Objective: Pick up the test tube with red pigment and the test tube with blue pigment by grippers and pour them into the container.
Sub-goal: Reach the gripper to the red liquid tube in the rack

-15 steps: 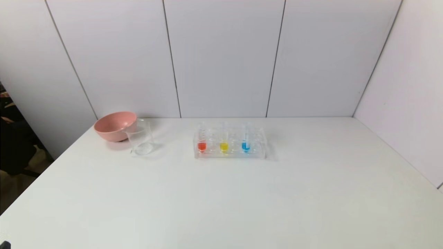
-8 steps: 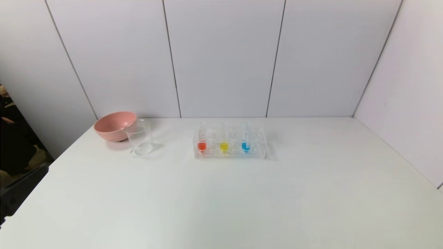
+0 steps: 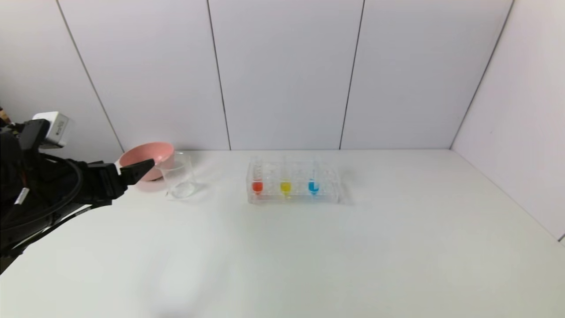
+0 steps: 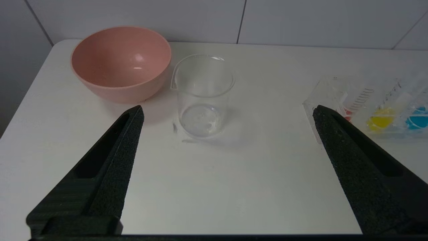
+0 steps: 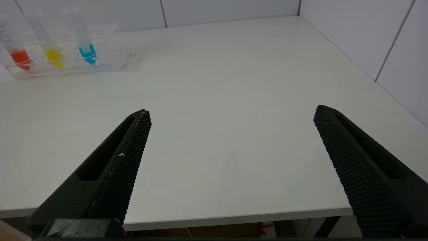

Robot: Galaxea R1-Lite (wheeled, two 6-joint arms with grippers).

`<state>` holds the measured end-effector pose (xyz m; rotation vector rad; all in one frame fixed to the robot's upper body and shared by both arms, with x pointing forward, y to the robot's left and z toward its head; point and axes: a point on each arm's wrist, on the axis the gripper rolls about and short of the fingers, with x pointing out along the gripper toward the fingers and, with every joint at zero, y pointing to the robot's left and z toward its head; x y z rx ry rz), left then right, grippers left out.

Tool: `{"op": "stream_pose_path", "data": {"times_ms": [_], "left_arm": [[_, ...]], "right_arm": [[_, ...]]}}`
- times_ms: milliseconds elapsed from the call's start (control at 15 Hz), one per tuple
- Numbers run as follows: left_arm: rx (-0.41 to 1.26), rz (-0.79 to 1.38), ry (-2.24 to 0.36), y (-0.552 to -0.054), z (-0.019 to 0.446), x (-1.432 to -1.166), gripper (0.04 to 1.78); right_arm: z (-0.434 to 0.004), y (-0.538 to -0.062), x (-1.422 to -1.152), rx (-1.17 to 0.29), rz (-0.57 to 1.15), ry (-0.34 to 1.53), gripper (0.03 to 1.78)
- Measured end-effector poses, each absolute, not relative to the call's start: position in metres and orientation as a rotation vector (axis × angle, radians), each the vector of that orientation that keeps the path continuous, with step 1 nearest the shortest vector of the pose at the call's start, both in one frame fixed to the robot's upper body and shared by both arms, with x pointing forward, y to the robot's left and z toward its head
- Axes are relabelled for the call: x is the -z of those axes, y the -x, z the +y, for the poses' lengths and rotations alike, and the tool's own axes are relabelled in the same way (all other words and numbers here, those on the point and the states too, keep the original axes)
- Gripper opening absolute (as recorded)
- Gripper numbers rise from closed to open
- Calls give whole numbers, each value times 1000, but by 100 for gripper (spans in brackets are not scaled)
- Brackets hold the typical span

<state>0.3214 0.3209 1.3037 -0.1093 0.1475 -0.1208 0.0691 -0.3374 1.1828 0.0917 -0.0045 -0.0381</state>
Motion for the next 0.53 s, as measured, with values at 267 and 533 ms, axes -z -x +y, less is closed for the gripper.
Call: {"op": "stream_pose_path", "data": {"times_ms": [267, 533], "left_arm": [[147, 222, 100, -349, 289, -1289, 176], [123, 266, 111, -370, 229, -1277, 176]], "right_arm": [[-337, -69, -1183, 38, -5, -92, 177], [-337, -69, -1183, 38, -5, -92, 177]]}}
